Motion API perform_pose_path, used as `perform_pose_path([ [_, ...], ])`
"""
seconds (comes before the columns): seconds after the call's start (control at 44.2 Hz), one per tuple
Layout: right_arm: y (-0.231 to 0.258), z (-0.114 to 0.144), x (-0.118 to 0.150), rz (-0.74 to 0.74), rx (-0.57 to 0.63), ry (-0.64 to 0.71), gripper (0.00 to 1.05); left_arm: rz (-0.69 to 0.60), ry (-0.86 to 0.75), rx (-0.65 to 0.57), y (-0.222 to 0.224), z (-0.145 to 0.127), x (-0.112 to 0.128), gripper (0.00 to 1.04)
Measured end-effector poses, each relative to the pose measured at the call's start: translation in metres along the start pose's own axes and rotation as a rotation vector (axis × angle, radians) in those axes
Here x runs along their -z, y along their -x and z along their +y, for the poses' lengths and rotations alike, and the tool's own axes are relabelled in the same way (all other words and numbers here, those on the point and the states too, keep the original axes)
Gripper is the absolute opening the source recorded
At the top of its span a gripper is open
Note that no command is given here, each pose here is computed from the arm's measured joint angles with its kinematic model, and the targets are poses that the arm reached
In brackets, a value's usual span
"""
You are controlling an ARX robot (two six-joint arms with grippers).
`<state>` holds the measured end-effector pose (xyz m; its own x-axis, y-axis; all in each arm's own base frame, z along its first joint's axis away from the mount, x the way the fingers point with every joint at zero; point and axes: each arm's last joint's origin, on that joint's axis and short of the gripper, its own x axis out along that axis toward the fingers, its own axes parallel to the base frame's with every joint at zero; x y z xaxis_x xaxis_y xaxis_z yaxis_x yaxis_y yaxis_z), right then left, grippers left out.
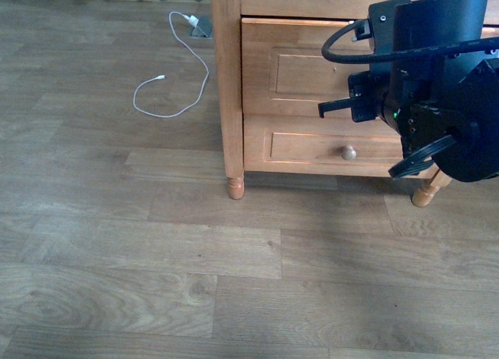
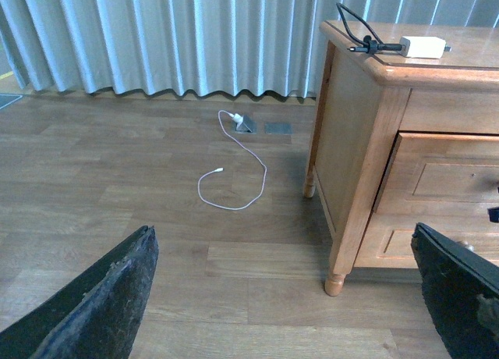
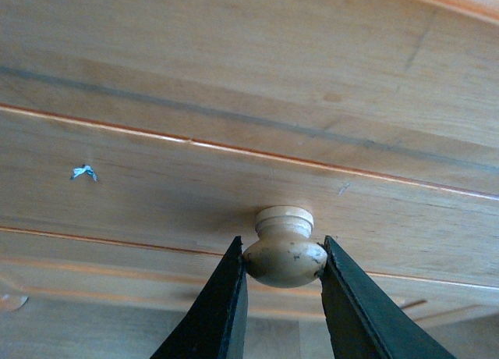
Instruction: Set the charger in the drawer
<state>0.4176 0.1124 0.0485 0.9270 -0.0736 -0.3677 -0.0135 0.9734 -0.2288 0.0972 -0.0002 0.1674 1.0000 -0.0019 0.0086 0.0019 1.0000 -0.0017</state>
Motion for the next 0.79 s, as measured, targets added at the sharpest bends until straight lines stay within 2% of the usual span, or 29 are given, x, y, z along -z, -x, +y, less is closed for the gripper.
perform_pose_path([
  [0.791,0.133,-0.021,0.029,0.231,-0.237,0.008,0.22,0.000,0.000,0.000,0.000,0.000,0.000,0.99],
])
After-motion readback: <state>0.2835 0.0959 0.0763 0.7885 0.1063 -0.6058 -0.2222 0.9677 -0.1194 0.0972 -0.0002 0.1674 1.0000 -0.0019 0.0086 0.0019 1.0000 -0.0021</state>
